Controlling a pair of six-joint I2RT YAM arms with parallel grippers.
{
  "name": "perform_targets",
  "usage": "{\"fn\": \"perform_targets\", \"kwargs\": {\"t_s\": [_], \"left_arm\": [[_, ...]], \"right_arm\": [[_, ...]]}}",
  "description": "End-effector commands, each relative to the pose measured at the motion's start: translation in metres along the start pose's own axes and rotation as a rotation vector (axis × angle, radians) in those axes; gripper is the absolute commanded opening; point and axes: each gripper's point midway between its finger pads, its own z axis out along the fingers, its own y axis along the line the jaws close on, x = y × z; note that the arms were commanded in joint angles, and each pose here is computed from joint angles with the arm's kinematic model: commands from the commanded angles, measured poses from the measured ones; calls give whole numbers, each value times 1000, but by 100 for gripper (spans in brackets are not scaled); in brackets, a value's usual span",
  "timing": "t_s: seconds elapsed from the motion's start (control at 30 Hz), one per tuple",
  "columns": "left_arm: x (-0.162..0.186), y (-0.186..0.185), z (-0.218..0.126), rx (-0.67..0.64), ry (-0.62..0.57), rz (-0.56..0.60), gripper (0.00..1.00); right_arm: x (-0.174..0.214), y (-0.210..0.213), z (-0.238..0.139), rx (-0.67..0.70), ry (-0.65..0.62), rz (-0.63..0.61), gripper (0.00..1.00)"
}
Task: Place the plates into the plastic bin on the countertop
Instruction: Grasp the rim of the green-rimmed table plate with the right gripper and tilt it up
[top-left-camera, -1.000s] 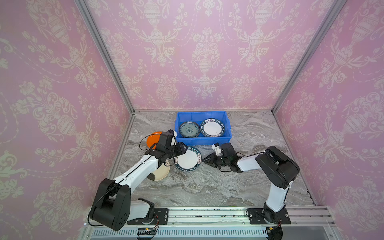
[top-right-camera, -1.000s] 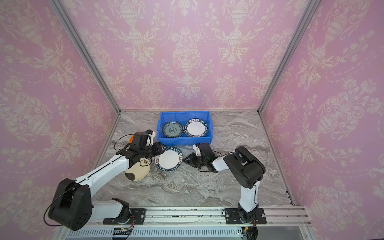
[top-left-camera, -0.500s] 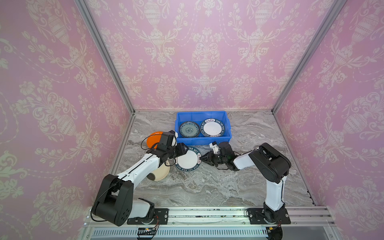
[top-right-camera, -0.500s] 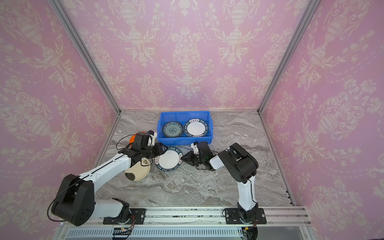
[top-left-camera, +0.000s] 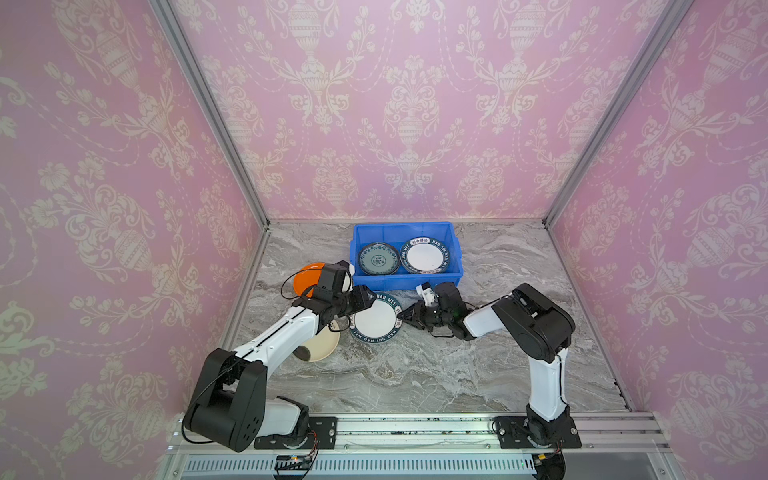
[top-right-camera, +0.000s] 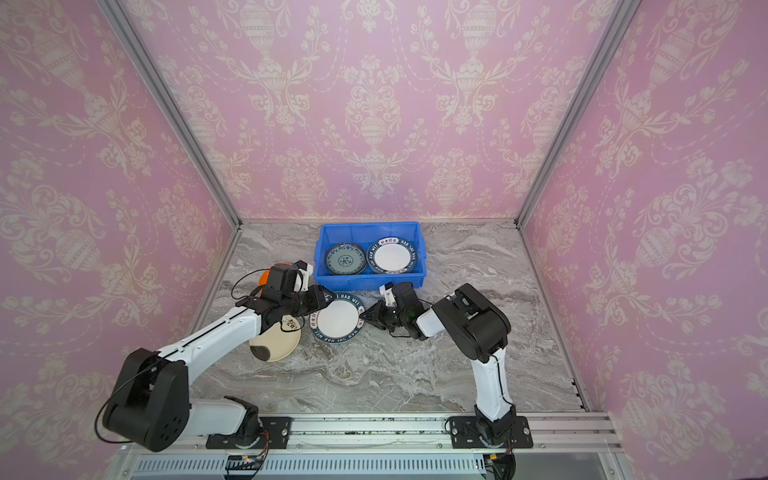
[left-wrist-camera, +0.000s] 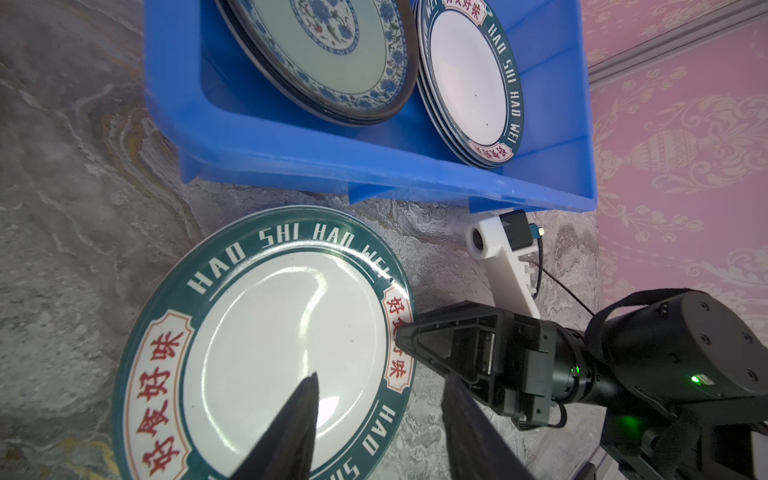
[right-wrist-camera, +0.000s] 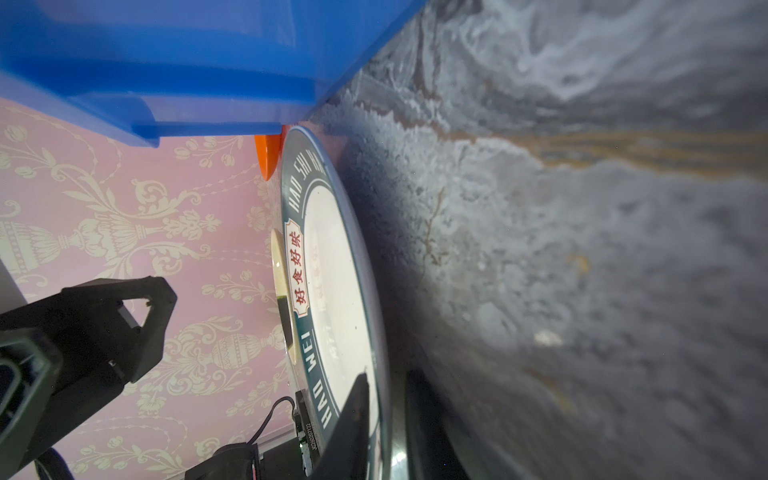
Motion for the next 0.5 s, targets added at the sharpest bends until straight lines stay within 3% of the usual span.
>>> {"fn": "perform_targets", "kwargs": {"t_s": [0.0, 0.47], "left_arm": [[-5, -1, 1, 5, 8, -5, 51], [-13, -4, -4, -3, -15, 20, 53]], "right_arm": [[1, -1, 4, -6, 9, 9, 15], [10, 6, -14, 17, 6, -5, 0]]}}
